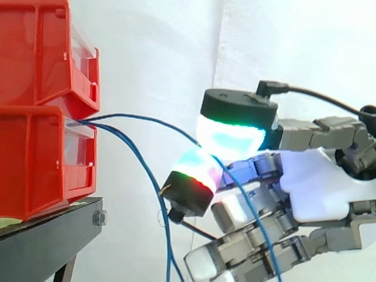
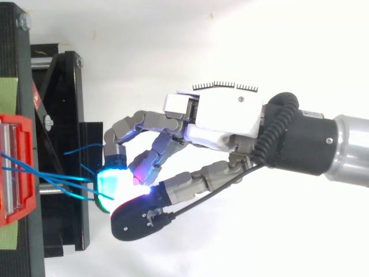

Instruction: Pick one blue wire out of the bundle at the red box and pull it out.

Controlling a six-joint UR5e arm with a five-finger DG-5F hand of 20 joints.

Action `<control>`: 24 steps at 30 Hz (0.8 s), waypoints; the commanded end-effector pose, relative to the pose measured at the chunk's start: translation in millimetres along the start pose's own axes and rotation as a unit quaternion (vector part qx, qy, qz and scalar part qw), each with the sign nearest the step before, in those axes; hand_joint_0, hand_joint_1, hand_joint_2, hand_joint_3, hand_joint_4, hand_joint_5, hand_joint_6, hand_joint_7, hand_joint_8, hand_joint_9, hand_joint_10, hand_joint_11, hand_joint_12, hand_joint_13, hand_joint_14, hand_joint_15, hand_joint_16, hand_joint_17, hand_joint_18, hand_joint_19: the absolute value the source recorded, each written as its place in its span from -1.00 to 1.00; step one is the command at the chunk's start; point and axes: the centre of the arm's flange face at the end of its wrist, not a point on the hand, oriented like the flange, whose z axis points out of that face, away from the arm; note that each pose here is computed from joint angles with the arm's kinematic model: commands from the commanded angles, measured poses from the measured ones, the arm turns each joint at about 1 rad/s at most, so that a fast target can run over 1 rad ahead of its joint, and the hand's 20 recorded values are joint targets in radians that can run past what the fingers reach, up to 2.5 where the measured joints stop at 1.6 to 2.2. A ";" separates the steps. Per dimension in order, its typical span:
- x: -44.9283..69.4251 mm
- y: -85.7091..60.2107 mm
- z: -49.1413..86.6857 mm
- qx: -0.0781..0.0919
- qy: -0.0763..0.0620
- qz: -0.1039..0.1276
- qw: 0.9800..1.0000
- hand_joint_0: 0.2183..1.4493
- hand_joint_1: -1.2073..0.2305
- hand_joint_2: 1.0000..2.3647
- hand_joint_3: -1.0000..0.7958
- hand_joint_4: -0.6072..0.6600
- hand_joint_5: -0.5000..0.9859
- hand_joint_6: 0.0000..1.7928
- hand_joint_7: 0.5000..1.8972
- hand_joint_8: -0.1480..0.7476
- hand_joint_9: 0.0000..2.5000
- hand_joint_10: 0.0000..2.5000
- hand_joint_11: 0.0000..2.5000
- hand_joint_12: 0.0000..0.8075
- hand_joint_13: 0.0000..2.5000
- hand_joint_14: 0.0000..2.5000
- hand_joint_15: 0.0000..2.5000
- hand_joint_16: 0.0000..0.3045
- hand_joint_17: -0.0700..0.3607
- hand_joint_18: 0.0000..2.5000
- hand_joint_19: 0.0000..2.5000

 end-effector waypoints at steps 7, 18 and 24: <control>-4.5 37.6 -26.8 0.040 -0.013 -0.017 0.999 -0.42 -0.34 -0.98 0.13 0.17 -0.43 -0.01 0.12 0.18 -0.13 -0.99 -0.44 0.24 -0.36 -0.99 -0.61 -0.54 0.05 -0.45 -0.76; -13.8 61.8 -47.2 0.067 -0.043 -0.033 0.996 -0.42 -0.34 -0.98 0.14 0.17 -0.43 -0.01 0.12 0.18 -0.14 -0.99 -0.44 0.24 -0.37 -0.99 -0.61 -0.54 0.05 -0.45 -0.75; -13.9 62.1 -44.8 0.060 -0.041 -0.030 0.997 -0.42 -0.34 -0.98 0.13 0.17 -0.43 -0.01 0.12 0.17 -0.15 -0.99 -0.45 0.24 -0.37 -0.99 -0.61 -0.54 0.05 -0.46 -0.76</control>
